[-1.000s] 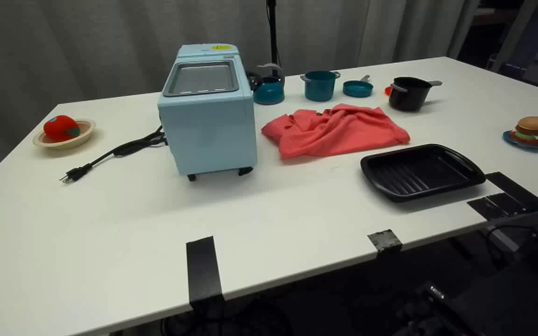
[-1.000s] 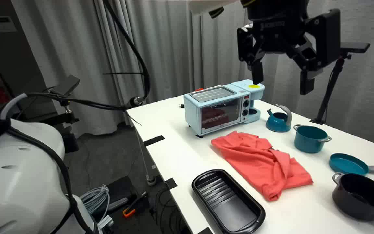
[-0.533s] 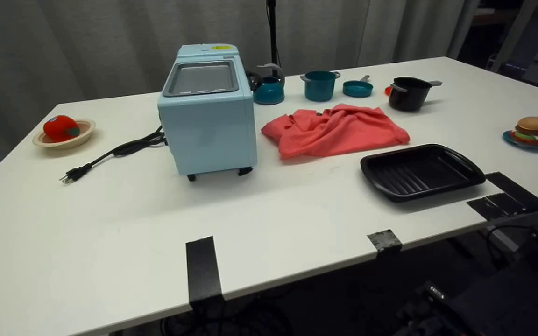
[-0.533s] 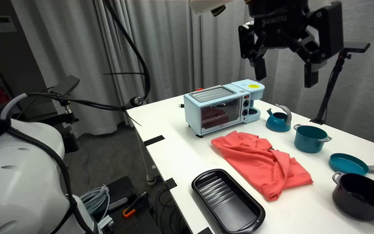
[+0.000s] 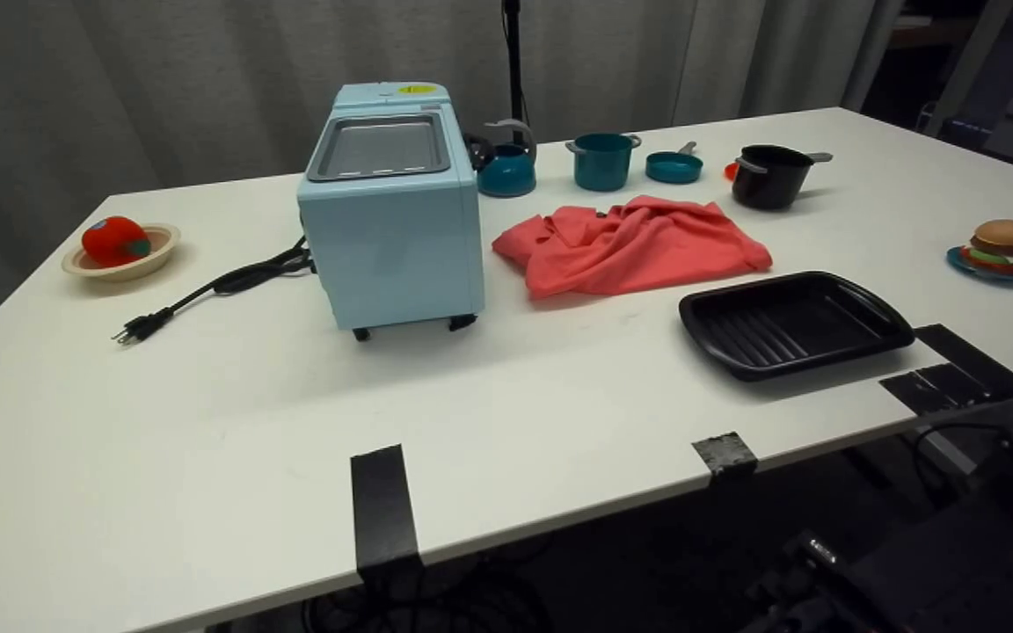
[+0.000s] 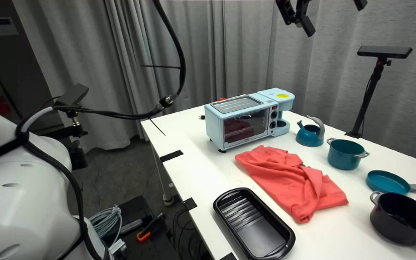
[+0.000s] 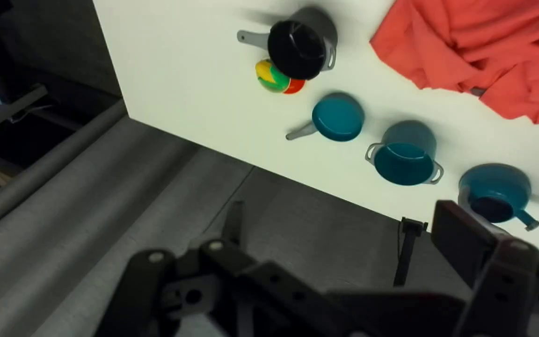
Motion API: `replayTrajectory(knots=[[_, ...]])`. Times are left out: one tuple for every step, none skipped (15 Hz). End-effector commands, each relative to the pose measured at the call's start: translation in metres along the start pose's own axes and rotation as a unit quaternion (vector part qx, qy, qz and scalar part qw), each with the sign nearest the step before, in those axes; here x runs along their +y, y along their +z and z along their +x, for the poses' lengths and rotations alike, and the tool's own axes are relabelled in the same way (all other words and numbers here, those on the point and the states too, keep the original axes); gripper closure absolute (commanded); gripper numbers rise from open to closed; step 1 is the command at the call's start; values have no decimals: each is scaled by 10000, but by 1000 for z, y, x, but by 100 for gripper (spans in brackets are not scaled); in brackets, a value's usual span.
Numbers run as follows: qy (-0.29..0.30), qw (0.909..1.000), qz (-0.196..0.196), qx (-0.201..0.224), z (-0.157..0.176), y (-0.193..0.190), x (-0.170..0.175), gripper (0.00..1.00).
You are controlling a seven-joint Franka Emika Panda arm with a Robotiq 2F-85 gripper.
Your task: Unfold the shirt
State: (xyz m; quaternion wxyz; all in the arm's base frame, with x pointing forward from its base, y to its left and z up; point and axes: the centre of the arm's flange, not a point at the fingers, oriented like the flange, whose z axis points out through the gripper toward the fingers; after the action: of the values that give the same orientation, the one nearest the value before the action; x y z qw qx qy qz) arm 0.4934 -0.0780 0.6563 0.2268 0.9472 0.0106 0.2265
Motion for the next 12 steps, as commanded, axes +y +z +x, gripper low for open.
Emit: replayTrajectory(knots=[[-319,9994,-15,116,86,34,-17,0],[-376,9991,189,68,99,50,-26,0],[-414,9983,407,-38,110,69,-35,0],[-429,9969,647,-137,121,88,-44,0],[-429,9946,892,-298,131,110,-56,0],[-446,9922,1080,-431,140,131,-67,0],[-483,9884,1320,-579,148,154,-79,0],[-515,9848,1502,-708,156,176,-89,0],[-555,9798,1709,-873,161,199,-100,0],[-595,9750,1871,-1037,166,221,-112,0],[-652,9701,2008,-1200,170,242,-123,0],[-691,9650,2132,-1363,171,262,-136,0]])
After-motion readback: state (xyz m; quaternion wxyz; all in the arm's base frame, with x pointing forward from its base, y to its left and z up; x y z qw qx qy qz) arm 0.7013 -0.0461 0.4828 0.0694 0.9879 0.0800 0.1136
